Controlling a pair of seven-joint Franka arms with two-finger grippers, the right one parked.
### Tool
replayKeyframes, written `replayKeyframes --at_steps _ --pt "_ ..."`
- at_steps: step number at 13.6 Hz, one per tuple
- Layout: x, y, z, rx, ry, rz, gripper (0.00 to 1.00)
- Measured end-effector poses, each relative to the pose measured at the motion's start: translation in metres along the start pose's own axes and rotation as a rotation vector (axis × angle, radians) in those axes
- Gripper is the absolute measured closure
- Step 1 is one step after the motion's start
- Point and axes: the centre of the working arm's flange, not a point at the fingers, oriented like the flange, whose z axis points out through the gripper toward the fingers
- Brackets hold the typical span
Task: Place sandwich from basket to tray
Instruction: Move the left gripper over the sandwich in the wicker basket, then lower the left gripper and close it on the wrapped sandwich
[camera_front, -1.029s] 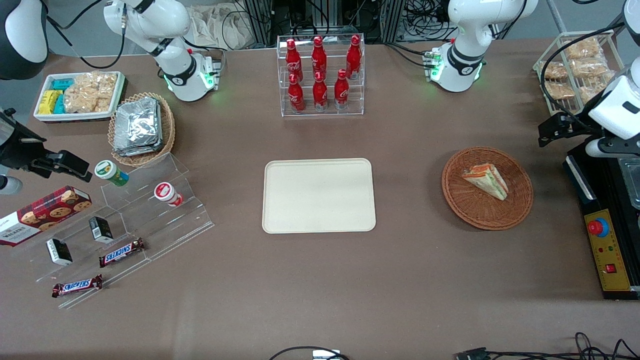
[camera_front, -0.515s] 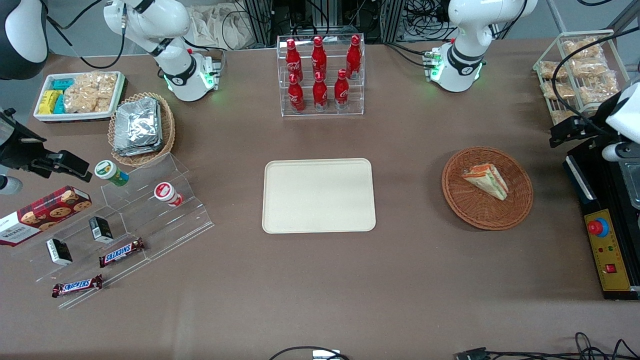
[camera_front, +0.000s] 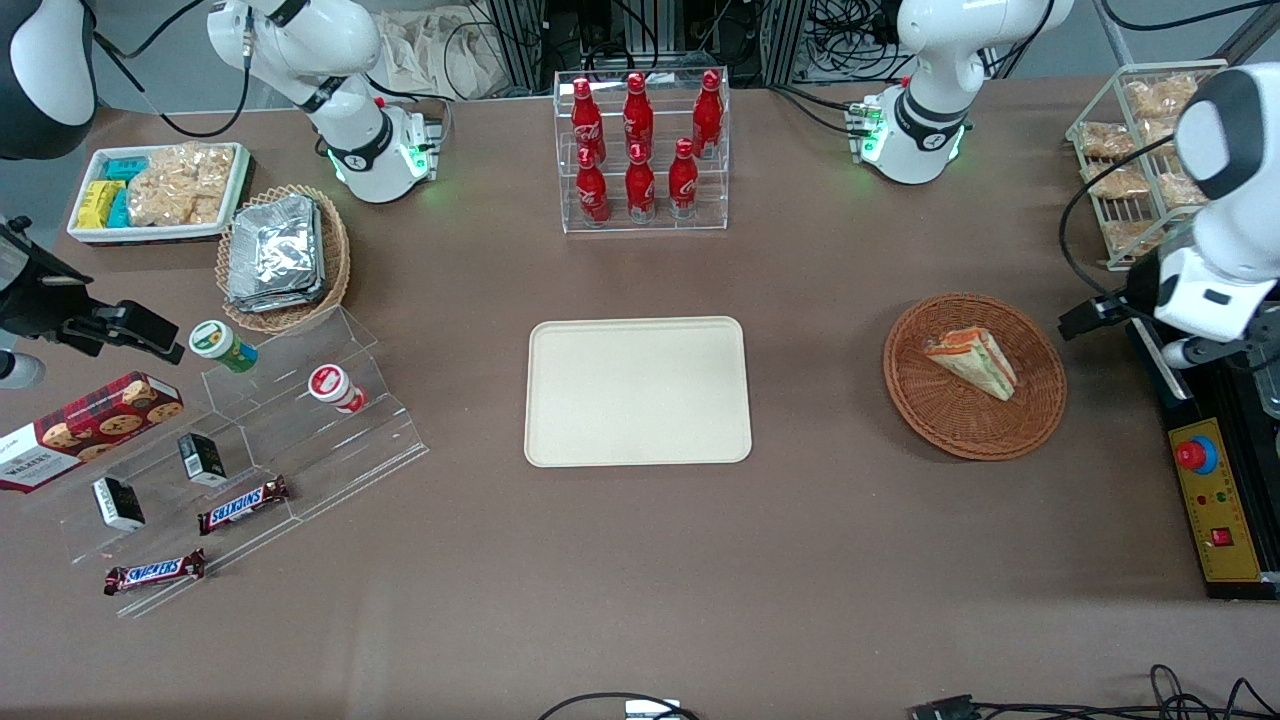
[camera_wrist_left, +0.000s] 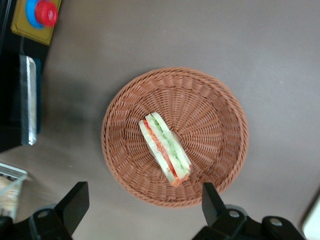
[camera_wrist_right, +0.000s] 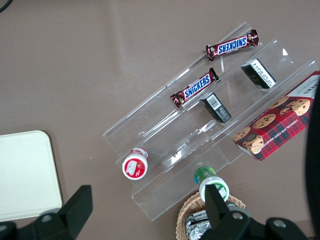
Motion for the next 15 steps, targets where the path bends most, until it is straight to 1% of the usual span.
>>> replayKeyframes --at_steps 3,6,7,11,15 --pt "-0.021 -0.005 0.039 -0.005 0.018 -0.127 0.0" --pt "-0.032 -0.007 0.078 -0.029 0.061 -0.264 0.0" --pt "-0.036 -0.007 0.09 -0.035 0.066 -0.303 0.0" --pt "-0.038 0.002 0.124 -0.047 0.064 -0.42 0.0" --pt "-0.039 0.026 0.153 -0.059 0.055 -0.5 0.0"
